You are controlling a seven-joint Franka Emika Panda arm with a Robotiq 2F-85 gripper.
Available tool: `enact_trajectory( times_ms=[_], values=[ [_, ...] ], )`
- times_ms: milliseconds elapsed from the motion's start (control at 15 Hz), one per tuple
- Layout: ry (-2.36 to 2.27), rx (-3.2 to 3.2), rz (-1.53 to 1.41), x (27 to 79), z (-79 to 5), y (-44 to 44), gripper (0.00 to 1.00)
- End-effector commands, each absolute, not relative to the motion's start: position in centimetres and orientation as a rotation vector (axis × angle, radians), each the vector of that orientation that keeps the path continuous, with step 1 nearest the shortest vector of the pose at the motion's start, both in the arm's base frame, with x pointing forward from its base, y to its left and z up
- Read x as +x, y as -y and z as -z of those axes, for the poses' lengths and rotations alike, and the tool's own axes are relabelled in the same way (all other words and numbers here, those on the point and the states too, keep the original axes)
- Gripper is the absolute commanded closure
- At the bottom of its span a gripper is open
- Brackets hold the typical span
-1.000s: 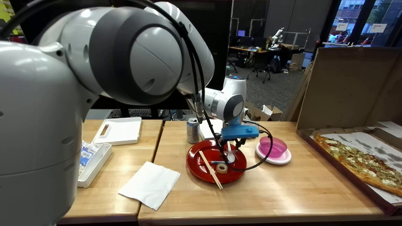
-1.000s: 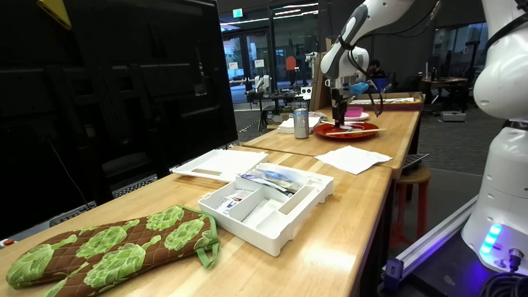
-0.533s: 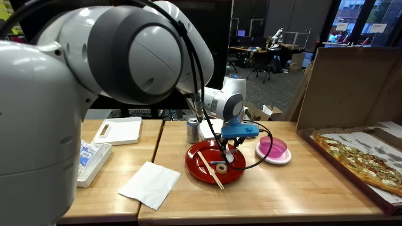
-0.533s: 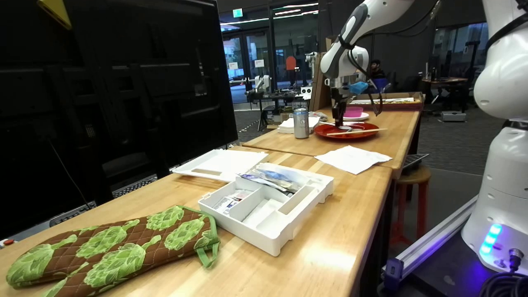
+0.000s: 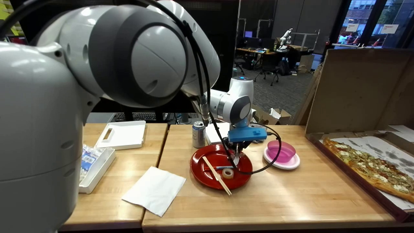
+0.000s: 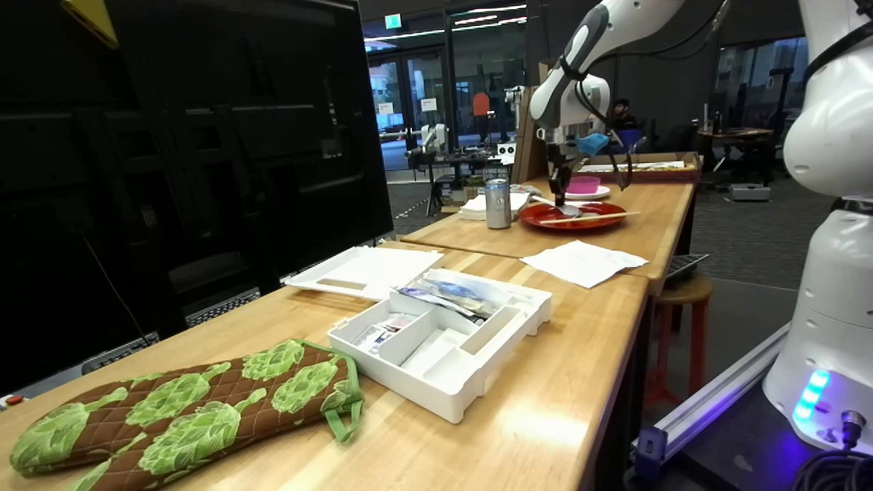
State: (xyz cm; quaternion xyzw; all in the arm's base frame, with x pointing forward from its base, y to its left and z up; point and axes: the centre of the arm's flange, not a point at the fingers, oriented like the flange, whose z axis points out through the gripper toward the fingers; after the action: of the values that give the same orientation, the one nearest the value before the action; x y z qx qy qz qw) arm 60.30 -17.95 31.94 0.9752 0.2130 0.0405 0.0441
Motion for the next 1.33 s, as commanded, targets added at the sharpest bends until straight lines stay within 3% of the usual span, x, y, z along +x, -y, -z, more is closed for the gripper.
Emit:
enact_trajectory(
  times_ms=[0, 200, 267, 400, 733, 800, 867, 1067, 1267],
  values=[
    [-0.656, 2.969, -0.15, 59.0, -32.5, 17.7, 0.85],
    [-0.653, 2.969, -0.16, 58.9, -32.4, 17.7, 0.83],
    [-0.653, 2.969, -0.162, 58.8, -32.4, 17.8, 0.92],
    [-0.652, 2.967, -0.166, 58.7, -32.4, 17.8, 1.0],
    [-0.656, 2.963, -0.179, 58.4, -32.6, 17.9, 1.0],
    [-0.656, 2.959, -0.179, 58.3, -32.6, 17.9, 0.93],
    [-0.656, 2.956, -0.179, 58.2, -32.5, 17.9, 0.74],
    [-0.655, 2.95, -0.194, 57.7, -32.6, 17.6, 0.58],
    [-0.656, 2.944, -0.212, 57.2, -32.7, 17.4, 0.36]
  ],
)
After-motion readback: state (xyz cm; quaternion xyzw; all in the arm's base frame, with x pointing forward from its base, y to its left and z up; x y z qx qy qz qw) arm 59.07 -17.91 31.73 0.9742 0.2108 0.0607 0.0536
